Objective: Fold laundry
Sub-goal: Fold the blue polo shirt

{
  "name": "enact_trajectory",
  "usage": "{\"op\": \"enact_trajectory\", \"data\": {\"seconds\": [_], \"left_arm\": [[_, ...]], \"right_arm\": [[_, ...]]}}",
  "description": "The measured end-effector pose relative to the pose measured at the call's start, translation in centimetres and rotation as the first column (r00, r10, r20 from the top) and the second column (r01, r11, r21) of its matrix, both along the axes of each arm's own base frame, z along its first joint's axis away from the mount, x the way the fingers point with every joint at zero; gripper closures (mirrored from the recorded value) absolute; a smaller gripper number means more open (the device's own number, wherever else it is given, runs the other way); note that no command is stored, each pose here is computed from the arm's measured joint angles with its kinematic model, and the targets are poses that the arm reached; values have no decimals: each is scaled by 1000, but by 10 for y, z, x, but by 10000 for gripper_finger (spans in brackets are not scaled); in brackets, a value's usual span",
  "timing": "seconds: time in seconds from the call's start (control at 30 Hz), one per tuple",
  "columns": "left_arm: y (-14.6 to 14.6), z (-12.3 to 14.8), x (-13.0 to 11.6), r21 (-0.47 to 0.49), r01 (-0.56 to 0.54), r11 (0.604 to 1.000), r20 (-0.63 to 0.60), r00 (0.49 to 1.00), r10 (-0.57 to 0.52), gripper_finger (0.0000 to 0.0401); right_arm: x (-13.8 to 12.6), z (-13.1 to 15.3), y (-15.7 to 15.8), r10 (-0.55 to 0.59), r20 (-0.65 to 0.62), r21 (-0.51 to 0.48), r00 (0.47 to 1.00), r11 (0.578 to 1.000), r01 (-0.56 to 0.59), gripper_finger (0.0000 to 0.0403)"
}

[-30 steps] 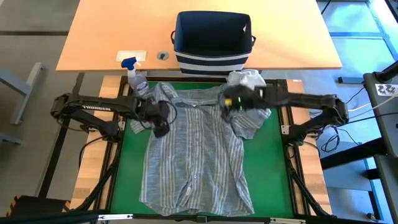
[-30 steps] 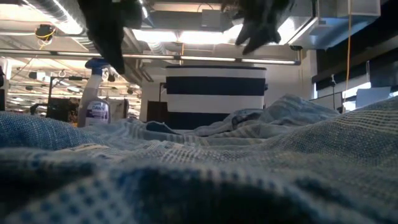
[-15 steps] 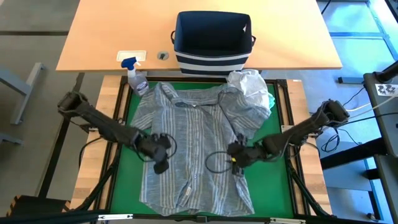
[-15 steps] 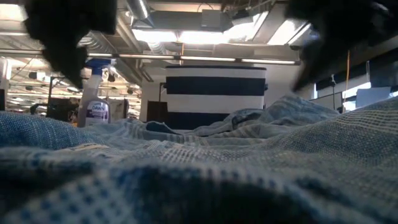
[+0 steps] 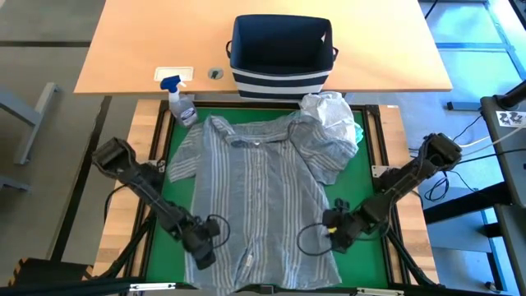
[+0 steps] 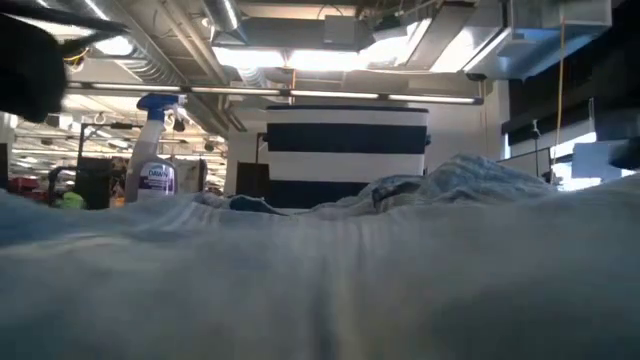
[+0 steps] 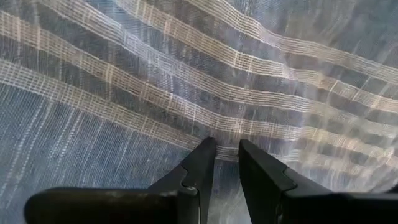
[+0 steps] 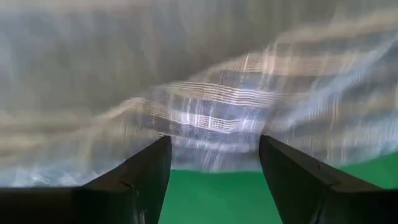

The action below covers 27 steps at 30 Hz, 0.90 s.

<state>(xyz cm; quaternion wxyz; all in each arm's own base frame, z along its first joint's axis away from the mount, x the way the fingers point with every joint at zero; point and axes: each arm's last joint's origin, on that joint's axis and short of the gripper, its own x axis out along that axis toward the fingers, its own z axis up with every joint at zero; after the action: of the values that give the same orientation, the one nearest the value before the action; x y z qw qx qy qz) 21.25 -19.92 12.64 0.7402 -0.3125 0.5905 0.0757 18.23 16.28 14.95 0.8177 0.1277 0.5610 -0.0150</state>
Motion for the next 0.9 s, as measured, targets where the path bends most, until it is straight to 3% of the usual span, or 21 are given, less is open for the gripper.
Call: {"op": "enact_trajectory", "data": {"seconds": [0.2, 0.33, 0.47, 0.63, 0.8, 0.9], "left_arm": [[-19, 8, -7, -53, 16, 998, -29, 999, -18, 327], [-20, 28, -4, -74, 25, 997, -38, 999, -28, 327], [-8, 60, 7, 4, 2, 1000, 52, 999, -2, 330], [15, 92, 23, 73, -25, 997, 182, 983, 12, 330], [43, 114, 30, 57, -41, 998, 244, 969, 26, 331], [65, 128, 24, 109, -55, 993, 256, 966, 25, 331]], "right_arm": [[-23, -1, 12, 76, -200, 76, 977, 995, -62, 160], [-23, 16, 15, 109, -290, 101, 951, 991, -82, 160], [-8, 38, 14, 81, -162, -18, 983, 996, -86, 160], [17, 50, 3, 15, 60, -157, 998, 988, -6, 160], [34, 53, -23, -50, 54, -153, 997, 987, 57, 160], [40, 61, -40, -49, 68, -154, 996, 986, 59, 160]]}}
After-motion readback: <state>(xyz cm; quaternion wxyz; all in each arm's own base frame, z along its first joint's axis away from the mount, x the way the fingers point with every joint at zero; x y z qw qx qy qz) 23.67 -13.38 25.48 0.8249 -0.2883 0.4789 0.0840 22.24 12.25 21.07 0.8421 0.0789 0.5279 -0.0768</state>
